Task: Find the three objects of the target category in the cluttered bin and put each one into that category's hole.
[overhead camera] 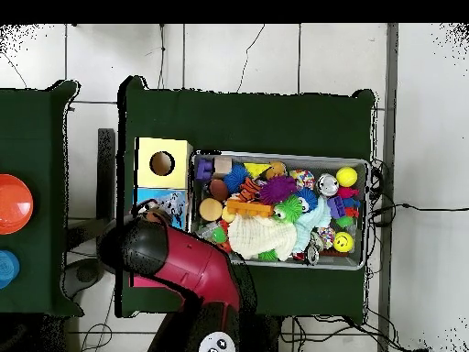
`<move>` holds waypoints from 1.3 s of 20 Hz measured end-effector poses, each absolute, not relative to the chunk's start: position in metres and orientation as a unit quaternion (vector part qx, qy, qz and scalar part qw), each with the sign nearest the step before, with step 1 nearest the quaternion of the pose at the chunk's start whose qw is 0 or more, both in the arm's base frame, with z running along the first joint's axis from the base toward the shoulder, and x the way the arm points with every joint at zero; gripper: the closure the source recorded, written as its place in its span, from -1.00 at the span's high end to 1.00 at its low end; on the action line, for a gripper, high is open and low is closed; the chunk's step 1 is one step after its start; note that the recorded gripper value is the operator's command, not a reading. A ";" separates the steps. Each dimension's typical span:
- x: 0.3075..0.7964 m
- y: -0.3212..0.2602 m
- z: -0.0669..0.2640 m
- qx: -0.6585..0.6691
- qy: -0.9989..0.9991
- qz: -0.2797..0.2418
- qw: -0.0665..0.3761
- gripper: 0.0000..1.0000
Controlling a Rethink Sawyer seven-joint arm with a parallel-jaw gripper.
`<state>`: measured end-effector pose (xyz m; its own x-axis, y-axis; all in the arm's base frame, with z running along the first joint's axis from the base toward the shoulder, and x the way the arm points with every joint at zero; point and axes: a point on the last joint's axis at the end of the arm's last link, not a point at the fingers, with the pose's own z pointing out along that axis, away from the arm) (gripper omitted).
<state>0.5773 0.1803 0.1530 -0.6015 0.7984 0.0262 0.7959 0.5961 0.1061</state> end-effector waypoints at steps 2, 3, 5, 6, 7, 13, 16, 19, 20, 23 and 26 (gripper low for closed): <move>0.577 0.180 0.153 0.439 0.897 0.050 0.014 -1.00; 0.577 0.180 0.152 0.437 0.898 0.049 0.015 -1.00; 0.577 0.180 0.152 0.430 0.902 0.046 0.017 -1.00; 0.576 0.180 0.152 0.429 0.902 0.046 0.018 -1.00; 0.576 0.180 0.152 0.426 0.904 0.044 0.018 -1.00; 0.572 0.183 0.152 0.418 0.907 0.039 0.020 -1.00; 0.570 0.187 0.152 0.414 0.909 0.038 0.020 -1.00; 0.567 0.197 0.152 0.406 0.913 0.038 0.020 -1.00; 0.565 0.199 0.152 0.404 0.914 0.037 0.020 -1.00; 0.561 0.204 0.148 0.393 0.919 0.030 0.021 -1.00; 0.553 0.212 0.142 0.371 0.928 0.018 0.020 -1.00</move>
<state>0.5525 0.2119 0.1420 -0.7242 0.6891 -0.0240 0.6876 0.7244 0.0491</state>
